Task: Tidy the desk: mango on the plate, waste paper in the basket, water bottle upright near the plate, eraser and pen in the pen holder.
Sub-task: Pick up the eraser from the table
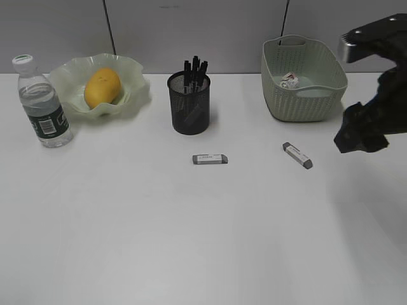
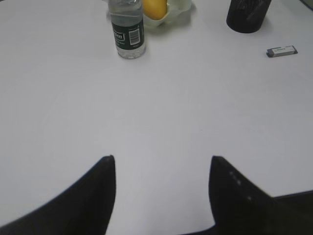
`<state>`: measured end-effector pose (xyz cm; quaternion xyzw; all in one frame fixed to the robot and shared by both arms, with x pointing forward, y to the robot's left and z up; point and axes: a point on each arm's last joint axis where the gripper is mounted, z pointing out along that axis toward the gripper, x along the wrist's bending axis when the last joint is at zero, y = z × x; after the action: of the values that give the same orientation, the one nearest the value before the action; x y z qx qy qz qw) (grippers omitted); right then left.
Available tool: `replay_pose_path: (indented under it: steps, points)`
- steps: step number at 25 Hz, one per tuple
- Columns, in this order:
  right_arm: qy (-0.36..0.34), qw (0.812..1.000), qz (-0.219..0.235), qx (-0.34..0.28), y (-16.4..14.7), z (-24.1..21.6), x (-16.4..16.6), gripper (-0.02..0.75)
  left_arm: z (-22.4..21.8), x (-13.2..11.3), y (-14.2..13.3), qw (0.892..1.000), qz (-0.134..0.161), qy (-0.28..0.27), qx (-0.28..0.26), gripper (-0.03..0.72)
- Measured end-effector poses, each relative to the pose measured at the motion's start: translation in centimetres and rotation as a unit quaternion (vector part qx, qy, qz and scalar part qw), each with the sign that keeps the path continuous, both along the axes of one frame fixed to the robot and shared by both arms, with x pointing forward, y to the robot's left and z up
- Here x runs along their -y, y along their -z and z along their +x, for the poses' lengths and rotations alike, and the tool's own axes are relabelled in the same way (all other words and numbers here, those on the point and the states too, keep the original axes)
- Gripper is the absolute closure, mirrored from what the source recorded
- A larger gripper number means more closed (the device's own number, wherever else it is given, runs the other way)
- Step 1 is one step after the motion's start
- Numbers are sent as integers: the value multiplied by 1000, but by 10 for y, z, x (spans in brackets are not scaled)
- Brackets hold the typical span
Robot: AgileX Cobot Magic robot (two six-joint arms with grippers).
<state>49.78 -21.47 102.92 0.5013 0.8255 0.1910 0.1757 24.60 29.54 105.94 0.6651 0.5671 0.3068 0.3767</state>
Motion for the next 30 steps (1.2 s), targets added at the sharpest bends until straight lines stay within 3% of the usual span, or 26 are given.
replay_pose_path:
  steps: [6,16,22,30]
  points:
    - [-33,996,-43,-71,33,64,-21,153,0,0,0,1000,0,0,0,235]
    - [-63,987,-75,-125,78,141,-45,153,0,0,0,1000,0,0,1,244]
    - [-78,980,-82,-161,106,162,-54,163,0,0,0,1000,0,0,1,250]
    - [-91,972,-92,-197,144,167,-55,264,0,0,0,1000,0,0,1,253]
